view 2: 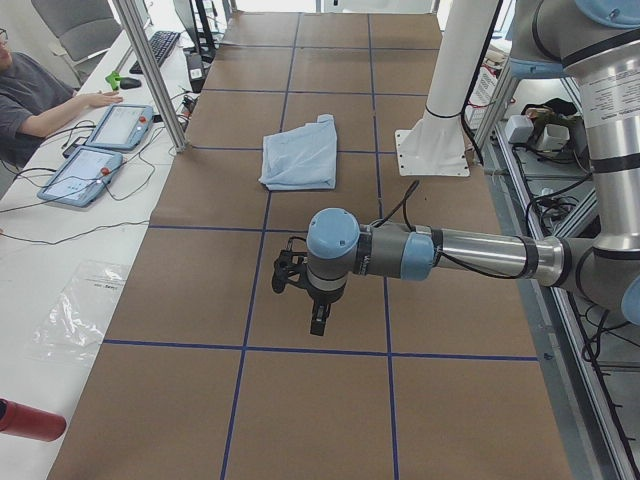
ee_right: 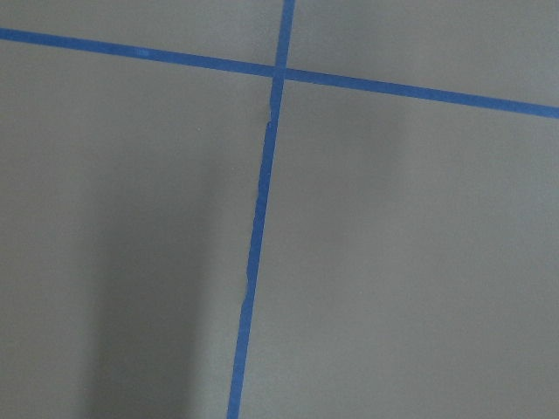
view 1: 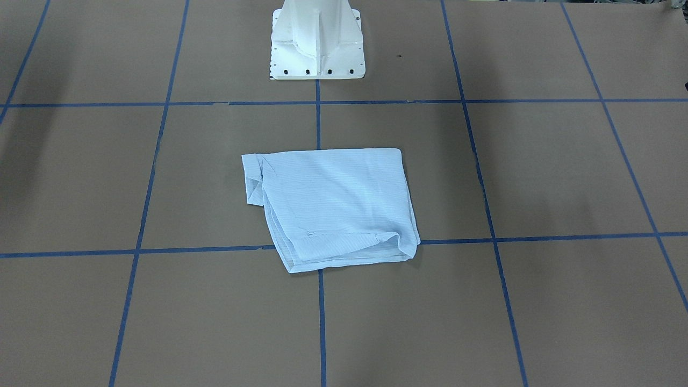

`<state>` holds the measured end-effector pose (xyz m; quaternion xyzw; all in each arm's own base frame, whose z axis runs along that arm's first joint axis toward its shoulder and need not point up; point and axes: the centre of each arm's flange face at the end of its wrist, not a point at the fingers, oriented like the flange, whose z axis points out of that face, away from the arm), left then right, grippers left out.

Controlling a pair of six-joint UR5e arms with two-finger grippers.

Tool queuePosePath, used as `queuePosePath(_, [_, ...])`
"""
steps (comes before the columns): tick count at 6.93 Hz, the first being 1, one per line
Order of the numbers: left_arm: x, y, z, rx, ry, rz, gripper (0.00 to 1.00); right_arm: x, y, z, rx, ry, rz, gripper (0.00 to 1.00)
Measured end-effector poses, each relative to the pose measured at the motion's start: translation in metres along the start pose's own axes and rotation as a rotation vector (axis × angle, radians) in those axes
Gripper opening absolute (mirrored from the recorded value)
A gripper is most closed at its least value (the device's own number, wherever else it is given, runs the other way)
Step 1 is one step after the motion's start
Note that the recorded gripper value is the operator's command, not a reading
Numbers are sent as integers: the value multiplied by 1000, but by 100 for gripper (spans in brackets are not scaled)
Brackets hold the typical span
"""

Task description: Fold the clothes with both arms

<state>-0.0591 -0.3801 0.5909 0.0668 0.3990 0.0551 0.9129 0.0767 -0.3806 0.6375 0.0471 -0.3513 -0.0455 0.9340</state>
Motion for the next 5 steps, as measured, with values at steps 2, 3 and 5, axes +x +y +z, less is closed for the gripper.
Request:
queuePosePath(2, [-1,1,0,-1,-1,-2,100,0,0,1,-1,-1,1,100])
queuePosePath(3, [-1,1,0,-1,-1,-2,100,0,0,1,-2,-1,1,100])
queuePosePath(5, [-1,1,0,-1,-2,-2,100,1,1,2,-4,-2,4,100])
